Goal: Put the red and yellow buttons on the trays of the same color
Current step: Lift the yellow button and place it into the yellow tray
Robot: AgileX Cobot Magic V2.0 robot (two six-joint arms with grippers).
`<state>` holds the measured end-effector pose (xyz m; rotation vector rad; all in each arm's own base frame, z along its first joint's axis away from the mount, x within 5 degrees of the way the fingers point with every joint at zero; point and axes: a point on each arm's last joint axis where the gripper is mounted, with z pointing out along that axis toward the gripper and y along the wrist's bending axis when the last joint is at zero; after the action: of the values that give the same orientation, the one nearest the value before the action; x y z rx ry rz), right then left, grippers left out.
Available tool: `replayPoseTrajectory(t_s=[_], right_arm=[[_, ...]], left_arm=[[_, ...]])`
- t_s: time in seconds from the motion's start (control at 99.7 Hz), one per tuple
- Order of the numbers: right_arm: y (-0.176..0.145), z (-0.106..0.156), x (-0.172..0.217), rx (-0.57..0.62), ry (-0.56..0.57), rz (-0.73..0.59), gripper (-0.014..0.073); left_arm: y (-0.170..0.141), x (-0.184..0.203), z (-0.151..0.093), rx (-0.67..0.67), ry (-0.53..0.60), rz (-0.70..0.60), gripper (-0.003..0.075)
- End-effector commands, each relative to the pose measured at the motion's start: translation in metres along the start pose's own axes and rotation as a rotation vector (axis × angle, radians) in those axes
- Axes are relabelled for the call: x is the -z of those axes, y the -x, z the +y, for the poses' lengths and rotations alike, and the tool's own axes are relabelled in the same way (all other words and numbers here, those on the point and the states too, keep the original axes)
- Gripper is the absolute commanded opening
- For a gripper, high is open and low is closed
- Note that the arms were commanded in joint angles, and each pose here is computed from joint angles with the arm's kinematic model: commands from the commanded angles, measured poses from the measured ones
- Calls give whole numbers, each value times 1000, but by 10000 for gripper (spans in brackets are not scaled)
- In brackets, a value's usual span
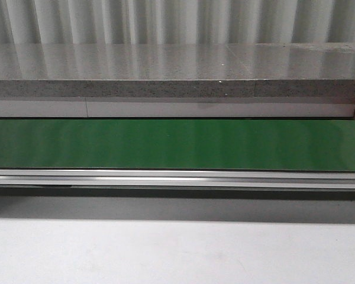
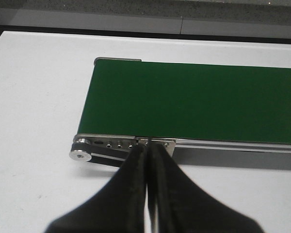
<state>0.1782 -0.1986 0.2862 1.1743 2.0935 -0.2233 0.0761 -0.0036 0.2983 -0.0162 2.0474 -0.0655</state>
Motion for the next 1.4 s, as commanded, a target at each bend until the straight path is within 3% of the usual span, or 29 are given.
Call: replayPoseTrajectory(t_s=[0.0,0.331,0.662,0.752,0.812,0.832,0.933,1.003,1.193,1.394], right_arm=[[7,-2,-2,-18,-1,-108,205],[-21,-11,-63,-26,-38,78,205],[-30,-11,-81,-24,-45,122,211],[-31,-11,-81,-24,-46,137,275],[-32,-11,-81,-24,-46,145,370],[-32,-11,-80,-24,-46,148,432],[-30,-11,-76,-24,-43,144,575],[-26,-9,-70,-22,-38,134,639],[-9,2,-33,-2,-2,42,648],[-6,38,25,105,115,-52,647]], left_arm=[[14,4,-1,1,-11,-90,-19],[14,4,-1,1,-11,-90,-19],[14,4,-1,1,-11,-90,-19],[14,4,-1,1,-11,-90,-19],[14,4,-1,1,-11,-90,-19],[14,4,-1,1,-11,-90,-19],[14,4,-1,1,-11,-90,-19],[14,4,-1,1,-11,-90,-19],[14,4,-1,1,-11,-90,-19],[14,4,-1,1,-11,-90,-19]])
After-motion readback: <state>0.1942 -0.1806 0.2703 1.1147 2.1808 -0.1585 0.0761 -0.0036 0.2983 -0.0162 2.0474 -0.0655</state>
